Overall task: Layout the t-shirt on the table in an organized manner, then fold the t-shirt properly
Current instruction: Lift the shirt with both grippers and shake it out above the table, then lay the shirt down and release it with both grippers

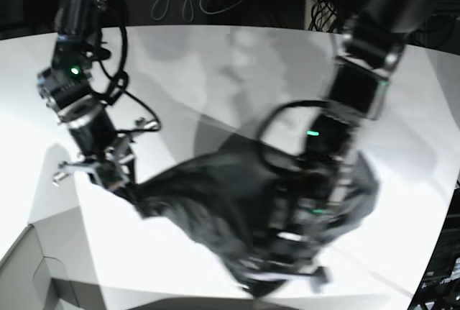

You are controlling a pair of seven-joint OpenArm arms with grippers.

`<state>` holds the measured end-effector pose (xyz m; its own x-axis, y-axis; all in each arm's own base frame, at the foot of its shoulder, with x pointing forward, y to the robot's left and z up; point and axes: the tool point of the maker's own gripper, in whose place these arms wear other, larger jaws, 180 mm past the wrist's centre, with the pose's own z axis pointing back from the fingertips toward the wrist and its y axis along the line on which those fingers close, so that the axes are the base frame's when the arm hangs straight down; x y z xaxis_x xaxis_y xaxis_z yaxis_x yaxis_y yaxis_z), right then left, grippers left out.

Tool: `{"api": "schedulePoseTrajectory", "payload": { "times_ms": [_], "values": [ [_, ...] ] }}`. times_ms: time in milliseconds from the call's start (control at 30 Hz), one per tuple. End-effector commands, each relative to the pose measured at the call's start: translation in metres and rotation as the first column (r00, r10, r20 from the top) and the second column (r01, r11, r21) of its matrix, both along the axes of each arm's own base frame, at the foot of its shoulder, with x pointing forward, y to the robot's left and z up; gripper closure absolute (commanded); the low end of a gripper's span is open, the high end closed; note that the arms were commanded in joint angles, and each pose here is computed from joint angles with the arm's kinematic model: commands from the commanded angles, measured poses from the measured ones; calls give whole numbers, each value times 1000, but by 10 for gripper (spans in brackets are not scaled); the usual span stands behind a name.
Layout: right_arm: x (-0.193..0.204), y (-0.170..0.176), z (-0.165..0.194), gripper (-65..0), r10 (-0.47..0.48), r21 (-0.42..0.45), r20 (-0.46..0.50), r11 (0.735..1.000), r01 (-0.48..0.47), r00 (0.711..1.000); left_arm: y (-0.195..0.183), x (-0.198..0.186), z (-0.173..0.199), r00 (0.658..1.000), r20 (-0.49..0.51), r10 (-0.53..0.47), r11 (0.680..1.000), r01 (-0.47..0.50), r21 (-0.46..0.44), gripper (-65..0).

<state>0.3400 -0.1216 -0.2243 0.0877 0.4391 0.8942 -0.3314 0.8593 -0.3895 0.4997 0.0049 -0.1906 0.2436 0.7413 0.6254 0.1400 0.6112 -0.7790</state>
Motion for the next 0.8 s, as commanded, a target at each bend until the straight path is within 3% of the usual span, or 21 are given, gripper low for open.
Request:
{"api": "schedulePoseTrajectory", "payload": {
  "times_ms": [0,67,167,300,400,567,667,767],
  "values": [
    [1,-6,15,0,-11,20,62,1000,10,998,-17,3,27,997,67,-28,999,29,-20,-6],
    [-4,-20,12,0,-46,22,58,999,45,997,-44,-1,10,997,25,-75,997,75,-7,-27],
    [-10,-37,6,0,-91,18,44,996,90,995,-57,-2,-10,996,-25,-87,996,87,-1,-140],
    [-13,-63,7,0,-162,8,45,987,161,986,-48,-5,-19,996,-42,-75,997,75,-1,-316],
    [-14,-75,7,0,-194,5,47,981,194,980,-23,-6,-20,999,-22,-48,998,49,35,-395],
    [-22,-90,-2,0,-236,-4,21,972,236,971,58,4,-42,994,-52,93,990,-86,111,-422],
    [-28,-93,-7,0,-243,-8,5,970,243,970,119,12,-83,959,-156,235,967,-215,135,-422],
    [-34,-94,-15,0,-246,-15,-19,969,245,969,156,14,-115,915,-244,322,944,-293,148,-422]
  ]
}}
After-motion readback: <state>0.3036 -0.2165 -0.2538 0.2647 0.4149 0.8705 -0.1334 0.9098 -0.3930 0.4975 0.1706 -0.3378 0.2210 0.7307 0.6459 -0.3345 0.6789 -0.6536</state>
